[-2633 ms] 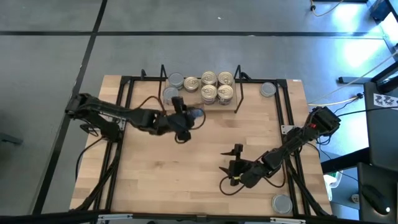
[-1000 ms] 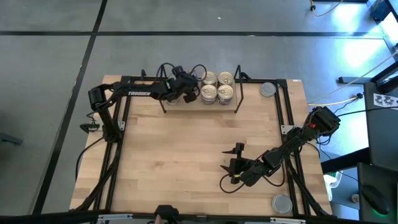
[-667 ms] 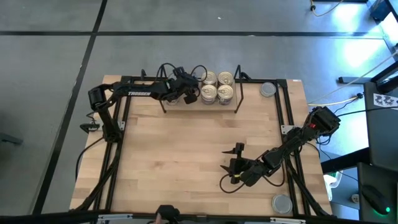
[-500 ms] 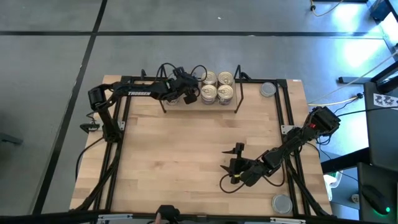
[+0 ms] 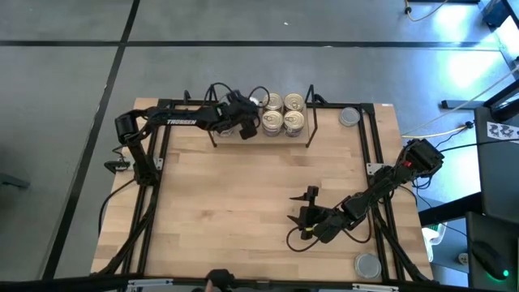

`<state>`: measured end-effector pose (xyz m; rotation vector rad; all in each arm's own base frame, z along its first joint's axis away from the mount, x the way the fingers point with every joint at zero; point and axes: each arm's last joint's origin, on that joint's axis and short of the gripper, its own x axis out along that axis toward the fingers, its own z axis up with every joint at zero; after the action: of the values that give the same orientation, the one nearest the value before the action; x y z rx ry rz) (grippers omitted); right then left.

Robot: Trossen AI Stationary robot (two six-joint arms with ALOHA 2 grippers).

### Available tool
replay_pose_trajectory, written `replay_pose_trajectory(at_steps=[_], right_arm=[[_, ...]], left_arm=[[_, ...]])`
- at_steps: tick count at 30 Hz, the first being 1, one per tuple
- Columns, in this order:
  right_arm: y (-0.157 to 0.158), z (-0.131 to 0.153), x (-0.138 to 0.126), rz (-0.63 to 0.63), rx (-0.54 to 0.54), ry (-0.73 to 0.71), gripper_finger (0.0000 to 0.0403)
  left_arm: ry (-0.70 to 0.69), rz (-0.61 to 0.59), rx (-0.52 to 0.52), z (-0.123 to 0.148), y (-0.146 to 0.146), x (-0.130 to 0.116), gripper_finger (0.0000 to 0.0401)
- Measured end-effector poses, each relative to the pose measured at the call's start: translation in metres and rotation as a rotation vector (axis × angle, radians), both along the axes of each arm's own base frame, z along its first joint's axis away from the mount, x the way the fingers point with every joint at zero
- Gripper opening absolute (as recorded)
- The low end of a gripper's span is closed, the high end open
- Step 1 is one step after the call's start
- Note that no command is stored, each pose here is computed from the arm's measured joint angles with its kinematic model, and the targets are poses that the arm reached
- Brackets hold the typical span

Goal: Stack canned seafood by type on shelf
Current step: Stack the blue and pink tuna can on top of the blue and pink tuna can on the shelf, then put the green and white tuna can on the shelf to the right of the other green and white tuna can

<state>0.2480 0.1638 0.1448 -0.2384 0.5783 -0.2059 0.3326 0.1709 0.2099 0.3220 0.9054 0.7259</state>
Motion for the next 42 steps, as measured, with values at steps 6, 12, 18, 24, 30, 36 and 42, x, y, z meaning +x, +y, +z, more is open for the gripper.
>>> replay_pose_trajectory(at_steps=[6,12,18,24,30,36,42], right_arm=[[0.000,0.000,0.000,0.000,0.000,0.000,0.0303],[0.000,0.000,0.000,0.000,0.000,0.000,0.0303],[0.000,0.000,0.000,0.000,0.000,0.000,0.0303],[0.000,0.000,0.000,0.001,-0.004,0.003,0.0303],[-0.002,0.005,0.008,0.000,0.032,-0.052,0.0303],[-0.019,0.017,0.006,-0.113,-0.086,-0.034,0.0285],[-0.054,0.053,-0.032,-0.293,-0.253,0.022,0.0204]], left_arm=[[-0.006,-0.006,-0.022,-0.001,0.002,-0.001,0.0285],[-0.010,0.018,-0.024,-0.001,0.008,-0.005,0.0285],[-0.021,0.028,-0.008,0.001,0.010,-0.005,0.0285],[-0.098,-0.036,0.006,0.028,-0.021,-0.001,0.0285],[-0.193,-0.116,-0.042,0.069,-0.076,-0.013,0.0285],[-0.219,-0.203,-0.118,0.059,-0.127,-0.038,0.0285],[-0.276,-0.212,-0.241,0.018,-0.164,-0.073,0.0285]])
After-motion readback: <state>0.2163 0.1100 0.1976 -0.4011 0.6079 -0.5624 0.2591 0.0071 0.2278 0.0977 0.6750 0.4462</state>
